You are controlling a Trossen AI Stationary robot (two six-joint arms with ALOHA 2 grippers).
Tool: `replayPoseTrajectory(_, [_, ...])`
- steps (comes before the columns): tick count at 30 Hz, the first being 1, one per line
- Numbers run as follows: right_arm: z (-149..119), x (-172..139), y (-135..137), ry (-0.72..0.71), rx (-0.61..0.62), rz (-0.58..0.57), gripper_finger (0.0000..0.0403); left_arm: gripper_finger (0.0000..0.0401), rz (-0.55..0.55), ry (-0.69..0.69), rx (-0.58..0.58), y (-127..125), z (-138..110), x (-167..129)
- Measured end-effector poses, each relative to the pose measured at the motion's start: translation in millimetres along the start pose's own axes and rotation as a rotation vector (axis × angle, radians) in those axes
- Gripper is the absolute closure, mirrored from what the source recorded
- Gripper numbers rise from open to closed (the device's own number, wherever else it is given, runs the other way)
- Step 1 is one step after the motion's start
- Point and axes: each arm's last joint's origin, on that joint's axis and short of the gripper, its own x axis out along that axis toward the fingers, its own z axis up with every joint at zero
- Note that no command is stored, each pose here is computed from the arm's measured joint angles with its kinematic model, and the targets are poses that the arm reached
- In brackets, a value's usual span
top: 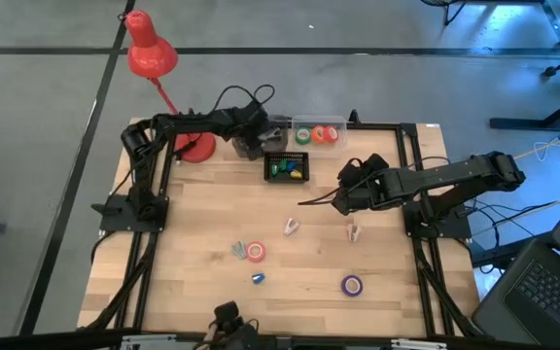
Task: Pick and place Stapler, Stapler remover, tape
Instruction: Put the pink tape into the transparent bin
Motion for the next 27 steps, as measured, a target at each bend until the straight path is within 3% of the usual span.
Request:
replayPoseTrajectory(4, [0,0,0,0.001,0.001,-0.001,0.0103,0.0226,-0.064,-0.077,-0.043,-8,9,-40])
replayPoseTrajectory(9, [-1,0,-1,0.008,-0.006,-0.007,0.0103,0.0229,-0.127,-0.251,-0.056,-26,18,-112])
replayPoseTrajectory(18, [-7,-5,2,0.011,-0.019,-0.005,0.0103,0.0232,-0.328,-0.554,-0.009,-88,4,-235])
replayPoseTrajectory(22, [-11,-10,6,0.015,-0.018,0.014,0.0103,0.0232,-0.442,-0.617,0.037,-122,-12,-259])
replayPoseTrajectory(27, [-18,-19,14,0.001,-0.04,0.055,0.0103,0.0232,-0.512,-0.569,0.073,-173,-44,-250])
